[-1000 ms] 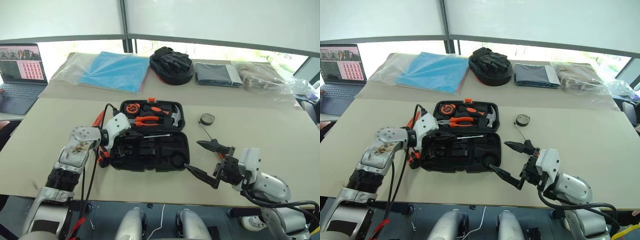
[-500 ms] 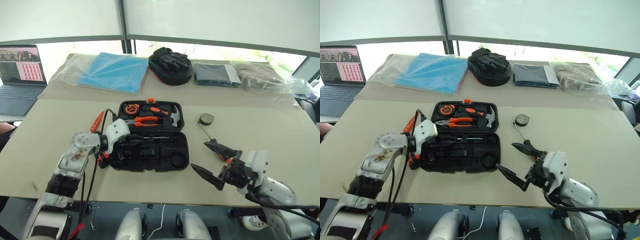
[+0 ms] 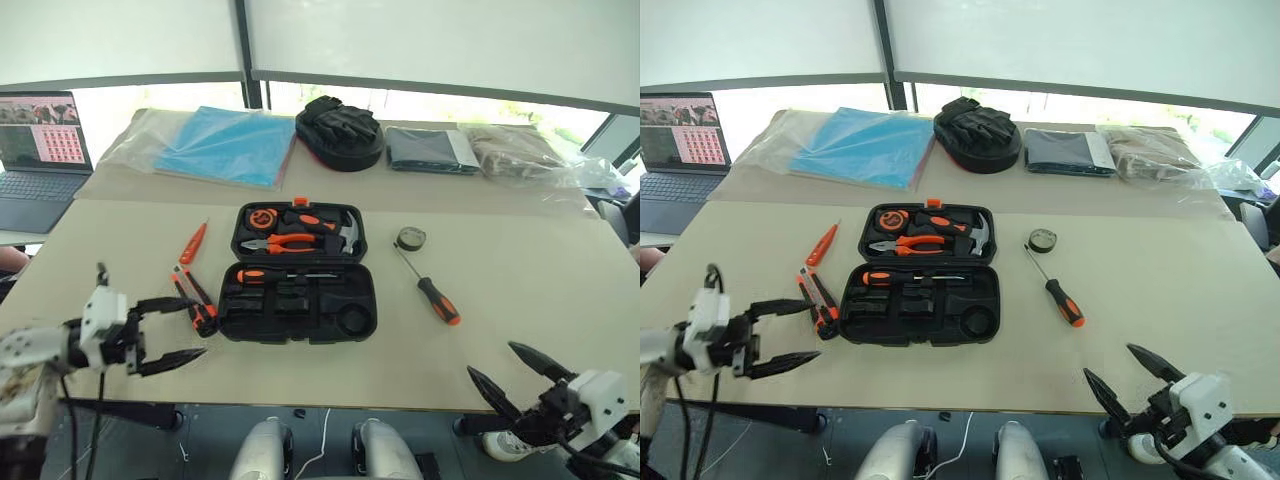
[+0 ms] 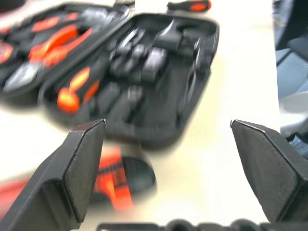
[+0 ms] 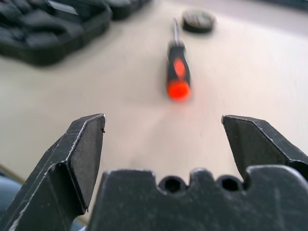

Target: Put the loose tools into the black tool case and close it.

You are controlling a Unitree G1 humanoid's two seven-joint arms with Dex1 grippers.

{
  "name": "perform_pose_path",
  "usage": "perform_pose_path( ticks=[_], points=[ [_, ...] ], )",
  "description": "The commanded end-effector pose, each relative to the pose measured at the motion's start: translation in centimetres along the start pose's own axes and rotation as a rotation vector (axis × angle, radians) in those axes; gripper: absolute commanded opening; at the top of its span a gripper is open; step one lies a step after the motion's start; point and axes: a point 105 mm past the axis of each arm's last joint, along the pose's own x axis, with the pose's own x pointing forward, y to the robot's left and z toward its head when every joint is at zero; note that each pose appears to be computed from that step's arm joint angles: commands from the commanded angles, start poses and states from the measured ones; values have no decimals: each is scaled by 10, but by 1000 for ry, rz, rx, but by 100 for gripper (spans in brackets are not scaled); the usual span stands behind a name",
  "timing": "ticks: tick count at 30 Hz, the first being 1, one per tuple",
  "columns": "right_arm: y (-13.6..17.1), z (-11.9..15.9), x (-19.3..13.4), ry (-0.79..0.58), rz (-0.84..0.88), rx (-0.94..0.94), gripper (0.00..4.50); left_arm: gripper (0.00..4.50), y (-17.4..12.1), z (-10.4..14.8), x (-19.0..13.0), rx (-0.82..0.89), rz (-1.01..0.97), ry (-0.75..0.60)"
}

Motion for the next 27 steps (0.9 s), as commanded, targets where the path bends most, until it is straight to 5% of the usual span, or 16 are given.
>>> perform_pose_path(
  ticks=[1,8,14,17,21,26,27],
  points=[
    [-18,22,16,-28,-34,-50,450,448,2,14,-2,53,33,-53],
    [-28,51,81,140,125,-26,450,448,-3,44,22,45,-2,-160],
    [-23,50,131,325,207,-70,450,448,-16,54,38,55,-43,-191],
    [-23,42,148,395,176,-78,391,450,-23,56,42,53,-58,-191],
    [-25,42,153,434,159,-83,259,450,-28,56,43,44,-63,-184],
    [-33,50,143,413,160,-116,89,450,-28,51,41,35,-31,-175],
    [-33,56,141,382,183,-133,86,450,-28,51,40,32,-20,-179]
  ],
)
